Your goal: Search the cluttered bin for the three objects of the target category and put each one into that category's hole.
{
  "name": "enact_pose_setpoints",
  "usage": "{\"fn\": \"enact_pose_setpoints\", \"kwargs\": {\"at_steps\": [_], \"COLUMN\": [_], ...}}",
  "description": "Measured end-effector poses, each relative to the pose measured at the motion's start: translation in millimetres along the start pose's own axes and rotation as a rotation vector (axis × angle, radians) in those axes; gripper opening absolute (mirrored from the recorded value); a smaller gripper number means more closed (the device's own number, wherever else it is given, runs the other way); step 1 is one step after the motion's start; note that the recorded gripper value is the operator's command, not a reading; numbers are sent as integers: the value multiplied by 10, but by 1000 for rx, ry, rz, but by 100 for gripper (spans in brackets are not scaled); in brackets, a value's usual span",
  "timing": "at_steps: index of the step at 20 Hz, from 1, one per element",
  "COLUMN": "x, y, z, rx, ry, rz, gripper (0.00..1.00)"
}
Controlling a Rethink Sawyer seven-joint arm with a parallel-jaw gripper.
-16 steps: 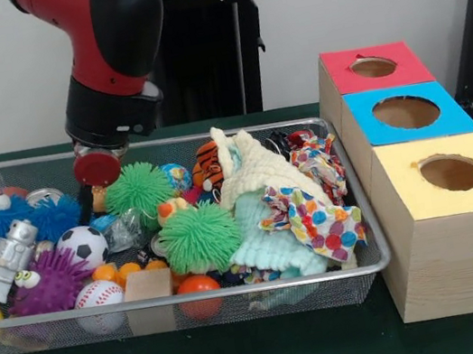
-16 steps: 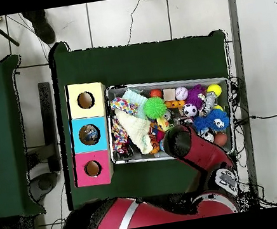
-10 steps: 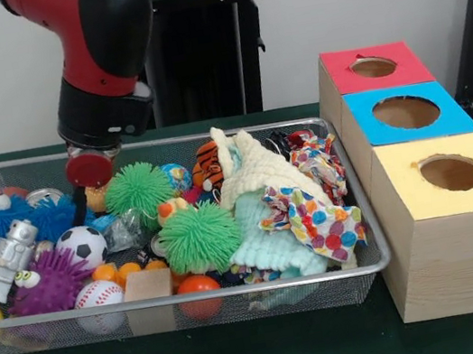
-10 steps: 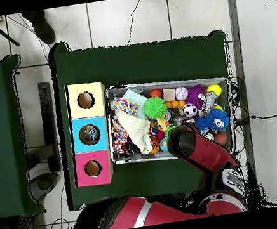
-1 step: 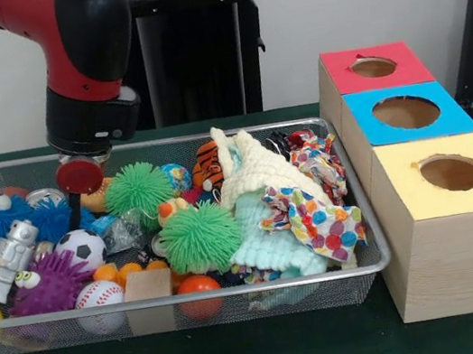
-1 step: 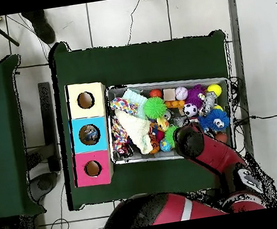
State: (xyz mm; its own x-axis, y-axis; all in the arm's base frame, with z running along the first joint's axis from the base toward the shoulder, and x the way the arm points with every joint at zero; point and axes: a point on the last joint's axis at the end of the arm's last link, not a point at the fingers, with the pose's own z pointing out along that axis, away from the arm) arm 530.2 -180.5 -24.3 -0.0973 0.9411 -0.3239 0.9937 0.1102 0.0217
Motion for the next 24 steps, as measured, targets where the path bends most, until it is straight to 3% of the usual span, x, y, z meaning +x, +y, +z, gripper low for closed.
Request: {"fn": "enact_pose_setpoints", "kwargs": {"at_steps": [24], "x": [321], "y": [-7], "z": [-73], "rx": [-1], "ry": [42], "rz": [-28], "gripper": [100]}}
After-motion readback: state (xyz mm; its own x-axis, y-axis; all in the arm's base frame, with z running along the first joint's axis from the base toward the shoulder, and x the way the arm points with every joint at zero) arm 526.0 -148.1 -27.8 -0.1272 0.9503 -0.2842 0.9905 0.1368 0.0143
